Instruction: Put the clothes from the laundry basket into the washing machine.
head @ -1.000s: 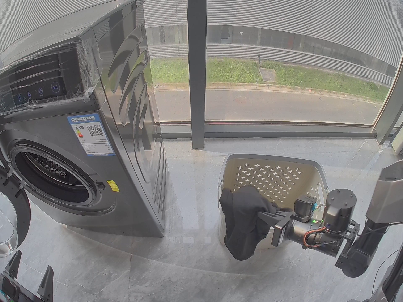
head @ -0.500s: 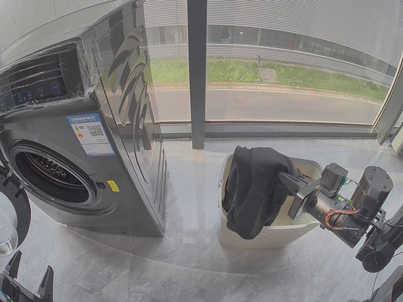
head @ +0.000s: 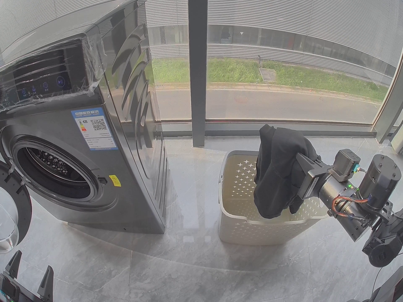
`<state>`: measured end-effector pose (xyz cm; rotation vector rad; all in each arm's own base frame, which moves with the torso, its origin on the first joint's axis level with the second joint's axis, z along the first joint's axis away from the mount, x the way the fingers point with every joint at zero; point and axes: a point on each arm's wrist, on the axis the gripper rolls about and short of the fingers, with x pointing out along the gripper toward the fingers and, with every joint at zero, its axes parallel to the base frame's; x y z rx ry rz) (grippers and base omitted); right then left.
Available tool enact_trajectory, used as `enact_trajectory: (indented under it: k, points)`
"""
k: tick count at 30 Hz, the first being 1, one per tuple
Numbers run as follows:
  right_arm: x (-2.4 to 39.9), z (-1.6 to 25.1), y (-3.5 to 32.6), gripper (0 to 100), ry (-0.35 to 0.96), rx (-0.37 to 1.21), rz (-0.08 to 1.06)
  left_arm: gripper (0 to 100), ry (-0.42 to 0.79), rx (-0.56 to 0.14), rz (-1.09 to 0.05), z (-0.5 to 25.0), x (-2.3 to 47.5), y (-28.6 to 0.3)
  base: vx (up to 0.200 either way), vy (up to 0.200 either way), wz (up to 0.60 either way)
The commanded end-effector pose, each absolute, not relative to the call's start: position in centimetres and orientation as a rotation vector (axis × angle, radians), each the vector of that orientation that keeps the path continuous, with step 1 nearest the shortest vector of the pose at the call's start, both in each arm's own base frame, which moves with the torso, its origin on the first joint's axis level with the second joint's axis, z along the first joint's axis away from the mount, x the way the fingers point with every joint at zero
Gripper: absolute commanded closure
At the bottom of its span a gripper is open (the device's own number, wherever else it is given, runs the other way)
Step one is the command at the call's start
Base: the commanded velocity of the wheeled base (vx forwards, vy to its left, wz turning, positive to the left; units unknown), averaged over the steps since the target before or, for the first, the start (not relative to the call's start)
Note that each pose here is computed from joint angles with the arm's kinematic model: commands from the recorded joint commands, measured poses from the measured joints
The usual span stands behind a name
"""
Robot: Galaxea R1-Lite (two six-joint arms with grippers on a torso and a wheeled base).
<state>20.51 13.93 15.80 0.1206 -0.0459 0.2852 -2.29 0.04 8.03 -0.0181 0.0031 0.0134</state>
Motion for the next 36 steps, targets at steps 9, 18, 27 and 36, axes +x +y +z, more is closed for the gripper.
enact_trajectory:
  k: [9,18,27,36]
  points:
    - [20.19,16.02,13.91,100,-0.058,0.129,0.302,0,0.001,-0.018,0.014,7.61,-2.32,0.04,-0.044,0.022,0.0]
    - [20.16,16.03,14.03,100,-0.06,0.13,0.307,0,0.001,-0.02,0.012,7.61,-2.32,0.03,0.0,0.2,0.0]
    - [20.11,16.13,14.13,100,-0.063,0.133,0.309,0,0.001,-0.021,0.012,7.61,-2.32,0.03,0.0,0.2,0.0]
    - [20.07,16.35,14.48,100,-0.072,0.138,0.323,0,0.001,-0.02,0.011,7.61,-2.32,0.04,0.0,0.2,0.0]
